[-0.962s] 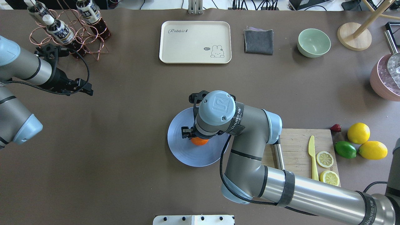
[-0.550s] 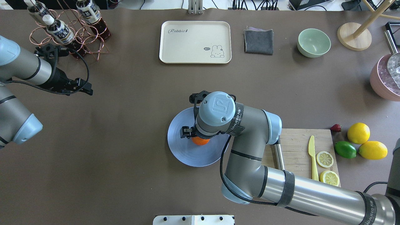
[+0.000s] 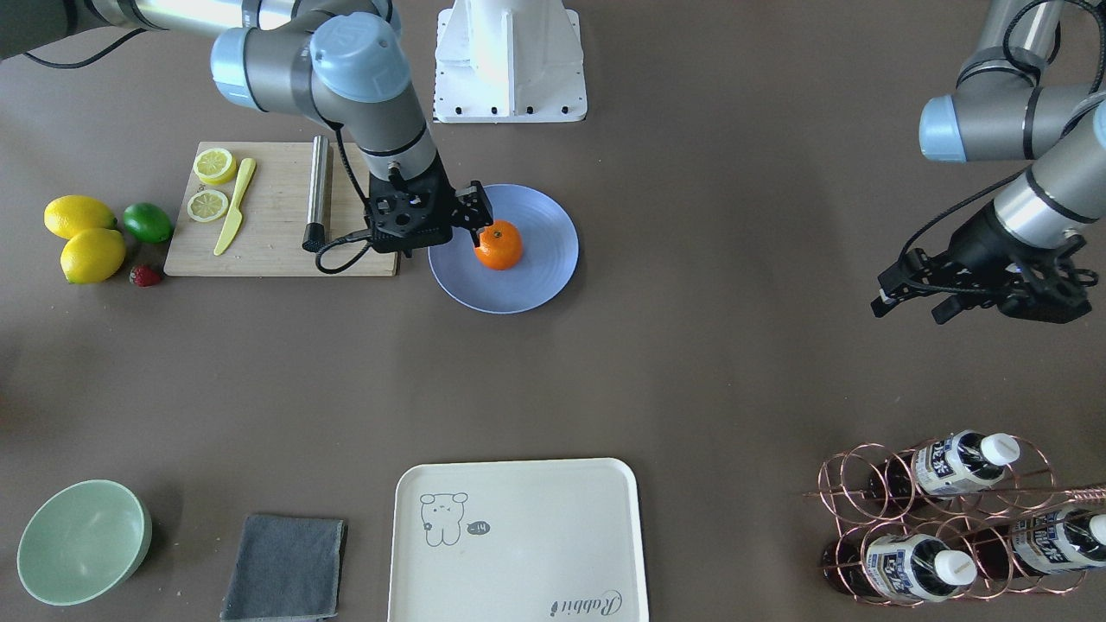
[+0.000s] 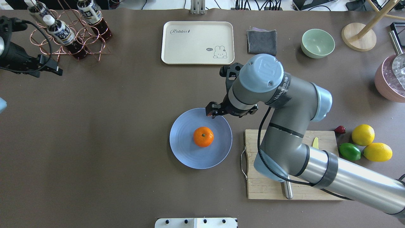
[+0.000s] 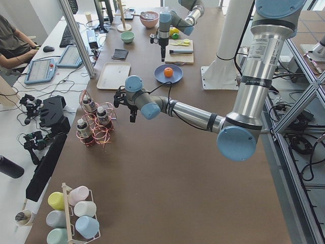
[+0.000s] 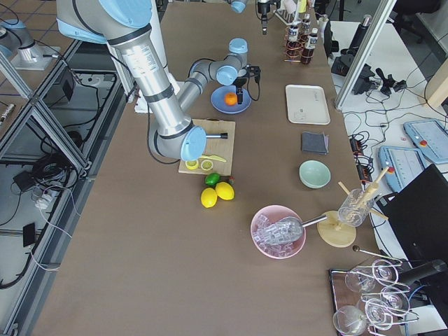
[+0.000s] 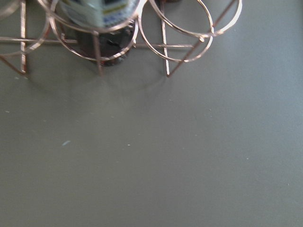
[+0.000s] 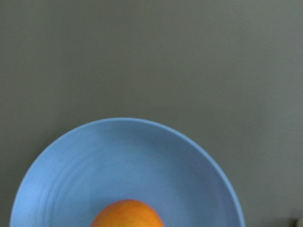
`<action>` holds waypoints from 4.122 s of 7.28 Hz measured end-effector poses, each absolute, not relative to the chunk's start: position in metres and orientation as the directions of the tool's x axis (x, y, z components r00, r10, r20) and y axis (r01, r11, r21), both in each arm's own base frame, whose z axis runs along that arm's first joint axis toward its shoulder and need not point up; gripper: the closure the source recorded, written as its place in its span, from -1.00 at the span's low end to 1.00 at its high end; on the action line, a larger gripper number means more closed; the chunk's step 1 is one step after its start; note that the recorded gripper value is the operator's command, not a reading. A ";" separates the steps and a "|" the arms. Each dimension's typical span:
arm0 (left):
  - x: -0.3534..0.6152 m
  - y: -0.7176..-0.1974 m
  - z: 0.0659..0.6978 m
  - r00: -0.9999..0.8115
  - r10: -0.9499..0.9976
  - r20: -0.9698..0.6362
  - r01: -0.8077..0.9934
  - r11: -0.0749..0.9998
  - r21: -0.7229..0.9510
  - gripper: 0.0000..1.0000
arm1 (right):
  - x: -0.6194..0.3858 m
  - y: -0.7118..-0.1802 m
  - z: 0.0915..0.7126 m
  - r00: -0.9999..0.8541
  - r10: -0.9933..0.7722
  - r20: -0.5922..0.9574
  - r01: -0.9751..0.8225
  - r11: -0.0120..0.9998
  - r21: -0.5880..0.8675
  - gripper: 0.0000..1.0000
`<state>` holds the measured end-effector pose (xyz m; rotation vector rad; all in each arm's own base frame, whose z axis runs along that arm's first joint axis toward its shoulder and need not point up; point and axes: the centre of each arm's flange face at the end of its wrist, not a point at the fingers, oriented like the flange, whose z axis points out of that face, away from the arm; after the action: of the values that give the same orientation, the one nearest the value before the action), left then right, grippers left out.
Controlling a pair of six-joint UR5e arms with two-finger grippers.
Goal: Pick orange to plate
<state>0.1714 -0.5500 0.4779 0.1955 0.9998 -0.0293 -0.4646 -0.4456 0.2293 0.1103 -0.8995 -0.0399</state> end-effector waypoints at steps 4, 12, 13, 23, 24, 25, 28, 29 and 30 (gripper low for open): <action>0.045 -0.515 0.593 0.566 0.114 -0.816 0.038 0.986 0.164 -0.93 | -0.211 -0.528 0.391 0.671 -0.124 0.731 0.046 0.991 0.125 -1.00; -0.056 -0.502 0.662 0.624 0.074 -0.778 0.024 0.993 0.114 -0.93 | 0.073 -0.532 0.686 0.734 -0.197 0.649 0.170 0.980 0.104 -1.00; -0.063 -0.501 0.646 0.628 0.067 -0.775 0.017 0.995 0.100 -0.95 | 0.079 -0.525 0.693 0.738 -0.183 0.650 0.161 0.982 0.093 -1.00; -0.074 -0.471 0.623 0.665 0.116 -0.738 -0.017 0.990 0.141 -0.95 | 0.082 -0.510 0.693 0.740 -0.194 0.645 0.161 0.981 0.110 -1.00; -0.074 -0.465 0.623 0.668 0.117 -0.735 -0.019 0.990 0.140 -0.95 | 0.082 -0.508 0.690 0.742 -0.197 0.641 0.161 0.980 0.115 -1.00; -0.073 -0.457 0.625 0.672 0.115 -0.732 -0.021 0.990 0.137 -0.95 | 0.082 -0.505 0.689 0.743 -0.198 0.639 0.161 0.980 0.116 -1.00; -0.073 -0.450 0.631 0.689 0.116 -0.715 -0.027 0.991 0.134 -0.95 | 0.081 -0.499 0.693 0.741 -0.195 0.642 0.164 0.980 0.109 -1.00; -0.073 -0.448 0.639 0.690 0.110 -0.715 -0.028 0.992 0.125 -0.95 | 0.080 -0.497 0.693 0.739 -0.198 0.644 0.165 0.980 0.112 -1.00; -0.072 -0.443 0.651 0.690 0.104 -0.716 -0.029 0.993 0.116 -0.95 | 0.079 -0.498 0.687 0.738 -0.208 0.642 0.167 0.978 0.124 -1.00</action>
<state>-0.0723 -0.4432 0.6508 0.0977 0.8059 0.0744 0.0787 -0.4979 0.6868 0.0594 -0.7118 -0.2061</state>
